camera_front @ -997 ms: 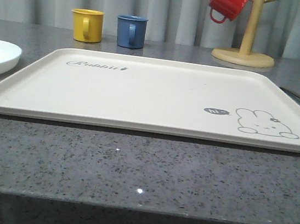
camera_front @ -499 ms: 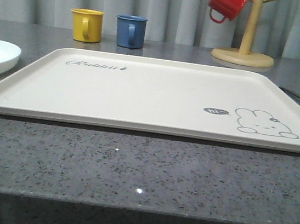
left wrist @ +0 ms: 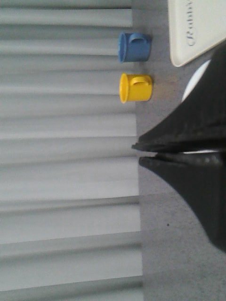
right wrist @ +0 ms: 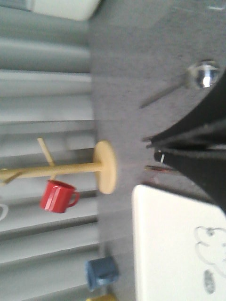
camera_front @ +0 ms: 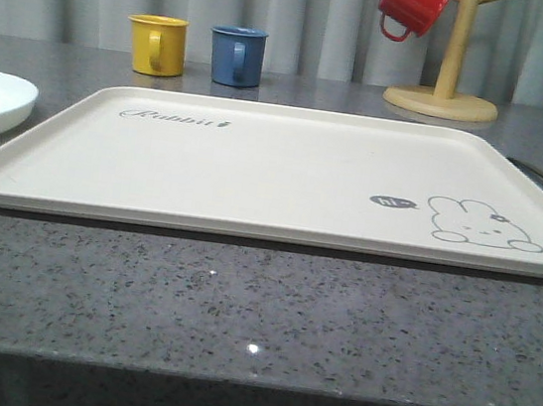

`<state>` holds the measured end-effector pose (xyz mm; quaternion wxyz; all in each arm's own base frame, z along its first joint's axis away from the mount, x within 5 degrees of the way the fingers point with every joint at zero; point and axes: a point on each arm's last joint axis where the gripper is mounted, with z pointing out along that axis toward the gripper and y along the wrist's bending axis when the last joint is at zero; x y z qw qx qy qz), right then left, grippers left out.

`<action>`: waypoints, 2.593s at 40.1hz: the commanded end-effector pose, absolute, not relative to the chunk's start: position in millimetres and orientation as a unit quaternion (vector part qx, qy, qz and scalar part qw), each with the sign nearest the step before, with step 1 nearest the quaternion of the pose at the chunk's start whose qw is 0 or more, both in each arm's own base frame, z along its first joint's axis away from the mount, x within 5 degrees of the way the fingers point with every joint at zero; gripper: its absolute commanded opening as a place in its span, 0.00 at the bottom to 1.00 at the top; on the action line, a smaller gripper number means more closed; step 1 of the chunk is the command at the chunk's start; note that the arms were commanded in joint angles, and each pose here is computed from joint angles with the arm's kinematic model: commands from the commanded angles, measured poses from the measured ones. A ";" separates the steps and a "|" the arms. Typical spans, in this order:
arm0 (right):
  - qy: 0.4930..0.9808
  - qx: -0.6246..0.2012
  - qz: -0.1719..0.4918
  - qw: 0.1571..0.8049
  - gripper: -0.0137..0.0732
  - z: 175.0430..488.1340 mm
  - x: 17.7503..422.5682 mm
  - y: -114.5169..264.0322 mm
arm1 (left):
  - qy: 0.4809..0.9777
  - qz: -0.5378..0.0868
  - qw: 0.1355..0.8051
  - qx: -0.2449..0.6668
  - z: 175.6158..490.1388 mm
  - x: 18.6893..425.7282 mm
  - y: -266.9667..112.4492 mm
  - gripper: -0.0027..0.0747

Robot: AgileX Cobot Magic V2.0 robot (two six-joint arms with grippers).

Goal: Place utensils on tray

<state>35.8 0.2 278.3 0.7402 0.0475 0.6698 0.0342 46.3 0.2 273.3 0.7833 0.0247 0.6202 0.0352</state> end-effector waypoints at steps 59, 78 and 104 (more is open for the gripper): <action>0.733 0.050 0.032 0.677 0.86 346.2 79.5 -1.4 | 0.896 -0.008 0.368 0.249 348.0 207.0 -64.2 0.79; 0.733 0.050 0.032 0.677 0.86 346.2 79.5 -1.4 | 0.936 0.030 0.155 0.316 302.5 291.8 -86.8 0.77; 0.733 0.050 0.032 0.677 0.86 346.2 79.5 -1.4 | 0.940 0.030 0.112 0.322 278.0 303.5 -90.2 0.02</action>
